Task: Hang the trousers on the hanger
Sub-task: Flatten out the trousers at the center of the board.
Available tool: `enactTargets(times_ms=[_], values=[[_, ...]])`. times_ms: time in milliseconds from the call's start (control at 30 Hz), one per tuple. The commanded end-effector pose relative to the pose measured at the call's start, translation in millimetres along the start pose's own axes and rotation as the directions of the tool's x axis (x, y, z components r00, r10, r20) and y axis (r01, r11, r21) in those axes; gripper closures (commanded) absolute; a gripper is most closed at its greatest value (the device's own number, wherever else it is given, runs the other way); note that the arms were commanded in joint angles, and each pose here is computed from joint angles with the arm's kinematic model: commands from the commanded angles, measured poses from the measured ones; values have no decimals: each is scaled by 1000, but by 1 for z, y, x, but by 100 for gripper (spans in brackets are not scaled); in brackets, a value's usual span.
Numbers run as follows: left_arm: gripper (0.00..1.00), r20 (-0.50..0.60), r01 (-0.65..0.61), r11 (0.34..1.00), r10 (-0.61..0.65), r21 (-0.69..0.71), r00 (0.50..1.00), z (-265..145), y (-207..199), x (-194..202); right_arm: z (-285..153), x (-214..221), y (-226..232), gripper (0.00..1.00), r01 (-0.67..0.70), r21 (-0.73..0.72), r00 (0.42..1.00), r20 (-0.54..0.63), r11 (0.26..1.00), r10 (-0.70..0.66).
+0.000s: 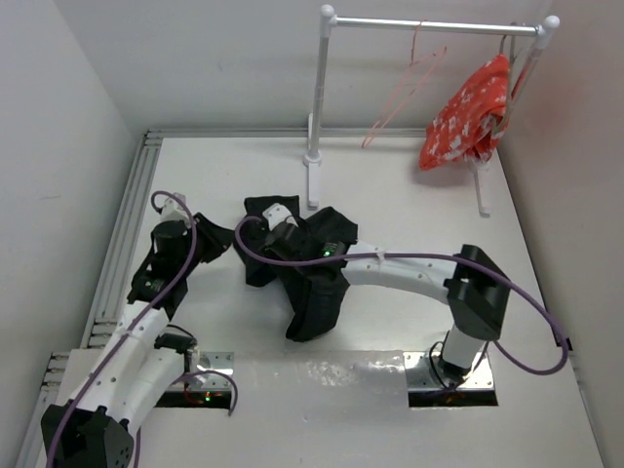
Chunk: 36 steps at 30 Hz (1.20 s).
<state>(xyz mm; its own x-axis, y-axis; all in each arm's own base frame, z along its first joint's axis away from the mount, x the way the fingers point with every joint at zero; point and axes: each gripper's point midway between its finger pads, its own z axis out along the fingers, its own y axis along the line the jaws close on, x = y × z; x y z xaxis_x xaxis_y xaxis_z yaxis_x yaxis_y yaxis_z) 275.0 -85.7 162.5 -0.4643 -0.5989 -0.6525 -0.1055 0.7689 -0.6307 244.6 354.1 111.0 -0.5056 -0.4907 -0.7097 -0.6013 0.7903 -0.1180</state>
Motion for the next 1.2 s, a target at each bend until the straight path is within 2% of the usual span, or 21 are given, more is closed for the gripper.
enactTargets(times_ms=[0,100,300,633,667,700,767,800,900,967,1033,1067,1167], values=[[74,-17,-7,999,6,-32,1000,1,13,13,14,-32,6,34,-31,24,996,82,999,29],[73,-59,45,999,-46,-30,997,5,24,35,32,-28,4,35,-26,81,997,70,996,20],[72,-129,71,997,-75,-34,989,7,40,66,53,-23,-13,40,-22,220,997,81,975,4],[65,-237,32,999,-28,15,971,1,48,113,46,-16,-48,48,-48,384,992,130,922,-2],[63,-234,29,999,-23,23,972,-1,49,118,45,-15,-52,53,-58,391,991,131,919,6],[59,-245,22,999,-12,37,970,-2,47,122,46,-12,-54,64,-62,389,992,125,919,14],[56,-261,9,999,5,53,965,-3,47,131,46,-7,-61,71,-91,383,991,127,919,45],[56,-268,5,999,10,54,963,-3,48,135,46,-4,-63,81,-95,381,991,122,920,52],[52,-296,-10,999,24,49,955,2,53,144,40,8,-74,97,-103,408,992,105,907,65],[52,-321,-28,999,36,29,946,7,55,147,26,0,-81,100,-145,405,984,153,903,89],[52,-299,-35,999,44,36,953,14,51,143,13,4,-90,100,-160,414,981,170,896,97],[52,-287,-33,999,43,37,957,16,49,141,-6,-7,-99,100,-206,416,967,226,886,119],[52,-259,-44,999,50,31,965,25,43,131,-35,-2,-127,100,-278,416,945,280,866,168]])
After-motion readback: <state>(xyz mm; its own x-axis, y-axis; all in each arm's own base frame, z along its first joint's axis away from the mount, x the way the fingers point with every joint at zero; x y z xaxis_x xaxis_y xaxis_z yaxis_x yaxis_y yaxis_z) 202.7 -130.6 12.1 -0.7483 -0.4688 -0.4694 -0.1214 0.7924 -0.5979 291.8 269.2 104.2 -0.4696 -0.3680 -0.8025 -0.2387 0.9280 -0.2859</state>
